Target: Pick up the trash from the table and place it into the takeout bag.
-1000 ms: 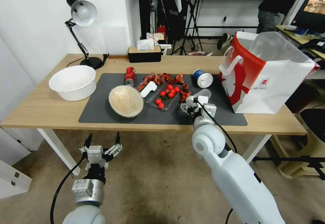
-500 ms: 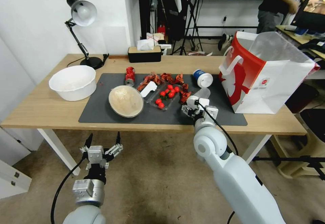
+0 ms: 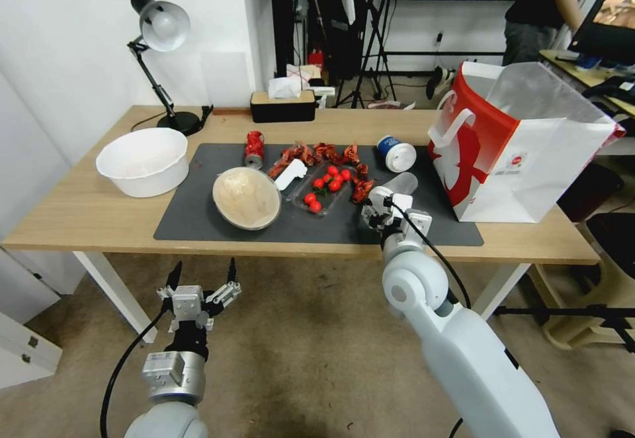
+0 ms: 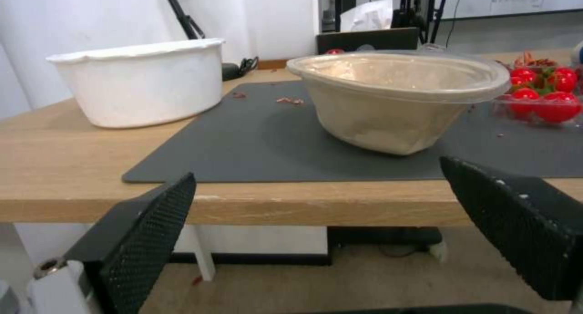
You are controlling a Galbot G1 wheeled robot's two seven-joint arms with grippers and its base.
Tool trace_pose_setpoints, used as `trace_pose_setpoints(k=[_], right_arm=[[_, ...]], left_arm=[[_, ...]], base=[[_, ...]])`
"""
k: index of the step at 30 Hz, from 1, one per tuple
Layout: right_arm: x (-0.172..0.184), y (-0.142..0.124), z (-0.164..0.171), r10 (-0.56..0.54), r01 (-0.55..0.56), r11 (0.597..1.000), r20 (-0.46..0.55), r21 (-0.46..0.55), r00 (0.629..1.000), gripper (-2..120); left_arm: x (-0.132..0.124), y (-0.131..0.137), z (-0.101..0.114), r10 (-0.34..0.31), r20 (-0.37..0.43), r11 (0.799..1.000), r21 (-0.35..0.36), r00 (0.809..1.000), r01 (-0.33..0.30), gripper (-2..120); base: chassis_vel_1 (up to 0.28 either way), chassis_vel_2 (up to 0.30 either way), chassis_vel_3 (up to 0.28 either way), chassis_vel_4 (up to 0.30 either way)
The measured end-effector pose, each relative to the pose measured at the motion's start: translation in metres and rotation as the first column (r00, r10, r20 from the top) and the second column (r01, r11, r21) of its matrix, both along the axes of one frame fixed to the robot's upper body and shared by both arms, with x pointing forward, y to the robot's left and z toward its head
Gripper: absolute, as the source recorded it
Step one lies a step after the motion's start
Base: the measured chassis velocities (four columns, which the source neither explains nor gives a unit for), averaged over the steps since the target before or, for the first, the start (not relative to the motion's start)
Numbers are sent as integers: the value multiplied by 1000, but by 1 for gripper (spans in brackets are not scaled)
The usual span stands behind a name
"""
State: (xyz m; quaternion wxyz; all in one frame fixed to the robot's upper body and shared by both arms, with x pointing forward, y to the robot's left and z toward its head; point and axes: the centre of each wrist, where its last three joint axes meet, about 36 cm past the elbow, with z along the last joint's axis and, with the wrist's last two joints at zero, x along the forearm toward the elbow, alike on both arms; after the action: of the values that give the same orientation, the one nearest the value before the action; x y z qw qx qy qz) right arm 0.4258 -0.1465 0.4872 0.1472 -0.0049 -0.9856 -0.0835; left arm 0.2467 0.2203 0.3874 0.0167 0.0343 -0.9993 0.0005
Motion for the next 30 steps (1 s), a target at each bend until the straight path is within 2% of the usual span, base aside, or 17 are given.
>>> trace_pose_setpoints(k=[5, 6, 7, 9, 11, 14, 15, 18, 19, 23, 24, 30], right_arm=[[-2, -20, 18, 53, -51, 999, 139, -12, 989, 62], [0, -29, 25, 74, -72, 997, 201, -18, 977, 62], [0, -29, 25, 74, -72, 997, 201, -18, 977, 62], [3, -41, 39, 101, -98, 995, 292, -24, 951, 62], [4, -42, 41, 103, -100, 995, 299, -25, 949, 62], [12, -60, 65, 128, -122, 992, 413, -41, 902, 62], [12, -60, 65, 128, -122, 992, 413, -41, 902, 62], [24, -82, 95, 107, -88, 994, 499, -61, 860, 62], [24, -82, 95, 107, -88, 994, 499, -61, 860, 62], [39, -121, 120, 15, 22, 998, 522, -64, 853, 62], [39, -121, 120, 15, 22, 998, 522, -64, 853, 62], [52, -168, 137, -93, 137, 989, 482, -57, 871, 62]], left_arm=[[0, 1, 1, 2, 2, 1000, 1, 1000, -2, 100], [0, 1, 1, 3, 3, 1000, 1, 1000, -3, 100], [0, 1, 1, 3, 3, 1000, 1, 1000, -3, 100], [1, 1, 0, 4, 3, 1000, 1, 1000, -4, 100], [1, 1, 0, 4, 3, 1000, 1, 1000, -4, 100], [1, 1, 0, 5, 3, 1000, 2, 1000, -5, 100], [1, 1, 0, 5, 3, 1000, 2, 1000, -5, 100], [1, 1, 0, 6, 3, 1000, 2, 1000, -6, 100], [1, 1, 0, 6, 3, 1000, 2, 1000, -6, 100], [2, 0, 0, 3, 2, 1000, 0, 1000, -3, 100], [2, 0, 0, 3, 2, 1000, 0, 1000, -3, 100], [5, 0, -1, -5, 1, 1000, 0, 1000, 5, 100]], base=[[0, 0, 0, 0], [0, 0, 0, 0], [0, 0, 0, 0], [0, 0, 0, 0], [0, 0, 0, 0], [0, 0, 0, 0], [0, 0, 0, 0], [0, 0, 0, 0], [0, 0, 0, 0], [0, 0, 0, 0], [0, 0, 0, 0], [0, 0, 0, 0]])
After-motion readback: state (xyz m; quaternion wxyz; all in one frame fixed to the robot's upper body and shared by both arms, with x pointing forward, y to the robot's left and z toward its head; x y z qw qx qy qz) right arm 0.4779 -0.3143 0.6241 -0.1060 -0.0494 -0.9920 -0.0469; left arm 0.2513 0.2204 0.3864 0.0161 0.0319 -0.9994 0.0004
